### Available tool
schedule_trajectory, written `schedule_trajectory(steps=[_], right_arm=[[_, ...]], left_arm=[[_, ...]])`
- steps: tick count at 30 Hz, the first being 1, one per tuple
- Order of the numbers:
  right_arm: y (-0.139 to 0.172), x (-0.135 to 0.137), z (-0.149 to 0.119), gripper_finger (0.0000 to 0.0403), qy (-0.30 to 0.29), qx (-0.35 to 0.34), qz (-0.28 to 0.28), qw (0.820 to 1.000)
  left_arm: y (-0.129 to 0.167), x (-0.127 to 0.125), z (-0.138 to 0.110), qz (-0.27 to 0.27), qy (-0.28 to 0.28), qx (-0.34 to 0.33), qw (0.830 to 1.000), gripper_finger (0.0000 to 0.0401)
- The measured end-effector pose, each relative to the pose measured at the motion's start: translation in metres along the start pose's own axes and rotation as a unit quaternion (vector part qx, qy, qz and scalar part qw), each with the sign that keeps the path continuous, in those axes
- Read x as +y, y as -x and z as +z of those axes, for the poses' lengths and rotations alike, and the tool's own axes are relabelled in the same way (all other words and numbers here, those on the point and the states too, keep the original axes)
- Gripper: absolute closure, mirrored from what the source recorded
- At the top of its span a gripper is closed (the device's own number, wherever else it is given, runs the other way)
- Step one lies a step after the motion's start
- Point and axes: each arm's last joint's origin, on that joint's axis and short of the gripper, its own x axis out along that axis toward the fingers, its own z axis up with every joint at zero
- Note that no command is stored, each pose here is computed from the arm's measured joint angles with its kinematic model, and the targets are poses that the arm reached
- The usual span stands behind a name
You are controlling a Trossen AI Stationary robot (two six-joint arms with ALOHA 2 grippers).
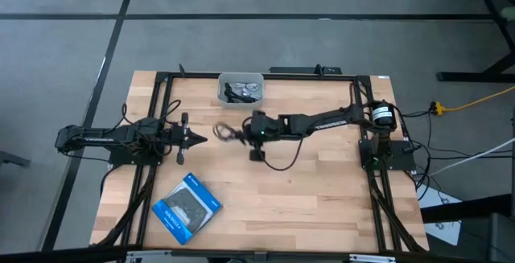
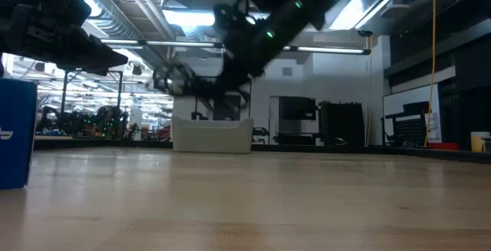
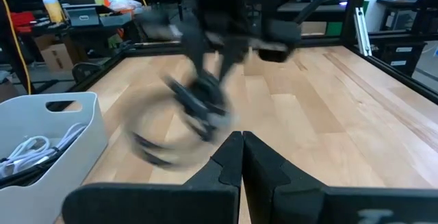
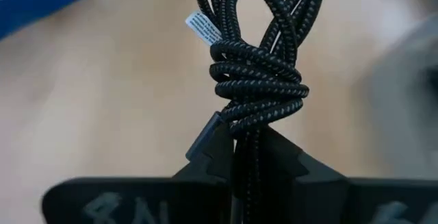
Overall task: Pick and place USB-C Cables
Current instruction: Put the black charger cable into the white bin
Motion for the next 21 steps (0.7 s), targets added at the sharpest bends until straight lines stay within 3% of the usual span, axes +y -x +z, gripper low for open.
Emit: schedule_trajectory(steps=[4, 7, 12, 15, 18, 21], right_arm=[[0.011, -0.012, 0.030, 0.0360, 0.044, -0.024, -0.124, 0.991], [0.021, -0.026, 0.052, 0.0360, 0.078, -0.042, -0.162, 0.983], [0.037, -0.065, 0.072, 0.0360, 0.082, -0.032, -0.164, 0.982], [0.046, -0.099, 0.070, 0.0360, 0.035, 0.000, -0.173, 0.984], [0.049, -0.132, 0.059, 0.0360, -0.029, 0.010, -0.112, 0.993], [0.047, -0.154, 0.051, 0.0360, -0.055, -0.007, -0.052, 0.997]], left_arm=[[0.000, 0.000, 0.000, 0.008, -0.002, 0.001, 1.000, 0.0401], [0.000, 0.001, 0.000, 0.011, -0.013, 0.001, 1.000, 0.0401], [0.000, 0.001, 0.000, 0.012, -0.013, 0.001, 1.000, 0.0401], [0.000, 0.001, 0.000, 0.012, -0.013, 0.001, 1.000, 0.0401], [0.000, 0.001, 0.000, 0.012, -0.013, 0.002, 1.000, 0.0401], [0.000, 0.001, 0.000, 0.012, -0.016, 0.001, 1.000, 0.0401]])
